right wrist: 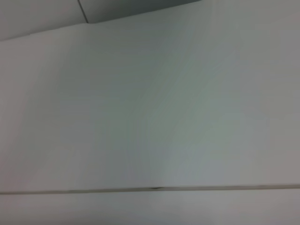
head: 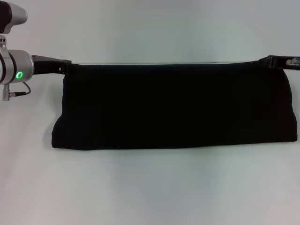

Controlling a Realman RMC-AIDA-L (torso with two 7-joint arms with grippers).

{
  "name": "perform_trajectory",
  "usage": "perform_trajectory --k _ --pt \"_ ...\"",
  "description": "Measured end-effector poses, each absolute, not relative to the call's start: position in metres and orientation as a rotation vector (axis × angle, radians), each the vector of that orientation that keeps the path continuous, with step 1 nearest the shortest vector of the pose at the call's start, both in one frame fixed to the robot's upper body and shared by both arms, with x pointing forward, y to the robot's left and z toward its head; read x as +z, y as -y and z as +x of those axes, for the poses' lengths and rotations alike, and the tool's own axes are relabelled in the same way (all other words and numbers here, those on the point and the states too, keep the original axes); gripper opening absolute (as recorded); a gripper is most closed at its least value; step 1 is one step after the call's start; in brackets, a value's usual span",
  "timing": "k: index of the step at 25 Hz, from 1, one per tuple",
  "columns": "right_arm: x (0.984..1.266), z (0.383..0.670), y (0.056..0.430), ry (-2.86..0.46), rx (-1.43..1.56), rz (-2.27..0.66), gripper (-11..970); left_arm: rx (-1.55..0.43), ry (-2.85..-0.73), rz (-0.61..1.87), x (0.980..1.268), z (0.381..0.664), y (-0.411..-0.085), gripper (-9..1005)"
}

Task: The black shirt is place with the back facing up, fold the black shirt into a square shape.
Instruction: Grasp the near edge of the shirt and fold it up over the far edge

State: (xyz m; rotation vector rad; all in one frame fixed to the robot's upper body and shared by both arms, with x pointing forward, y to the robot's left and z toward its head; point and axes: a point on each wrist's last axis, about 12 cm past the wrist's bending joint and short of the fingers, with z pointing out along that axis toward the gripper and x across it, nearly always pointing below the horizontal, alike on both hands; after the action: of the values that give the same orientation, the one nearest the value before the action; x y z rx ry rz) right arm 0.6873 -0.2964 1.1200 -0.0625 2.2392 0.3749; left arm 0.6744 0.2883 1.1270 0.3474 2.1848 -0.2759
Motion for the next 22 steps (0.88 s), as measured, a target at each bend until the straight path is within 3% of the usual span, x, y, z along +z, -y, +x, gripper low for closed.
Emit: perform_trajectory --k 15,19,22 --pt "1.118 0.686 0.297 -2.224 0.326 -0.116 74 -0.249 -2.183 0.345 1.12 0.674 -0.278 39" --pt "1.121 0.686 0.304 -2.21 0.3 -0.115 221 -0.204 -2.17 0.296 1.116 0.675 -0.279 58" --pt "1.123 0.684 0.309 -2.22 0.329 -0.126 337 -0.223 -2.171 0.239 1.118 0.675 -0.283 179"
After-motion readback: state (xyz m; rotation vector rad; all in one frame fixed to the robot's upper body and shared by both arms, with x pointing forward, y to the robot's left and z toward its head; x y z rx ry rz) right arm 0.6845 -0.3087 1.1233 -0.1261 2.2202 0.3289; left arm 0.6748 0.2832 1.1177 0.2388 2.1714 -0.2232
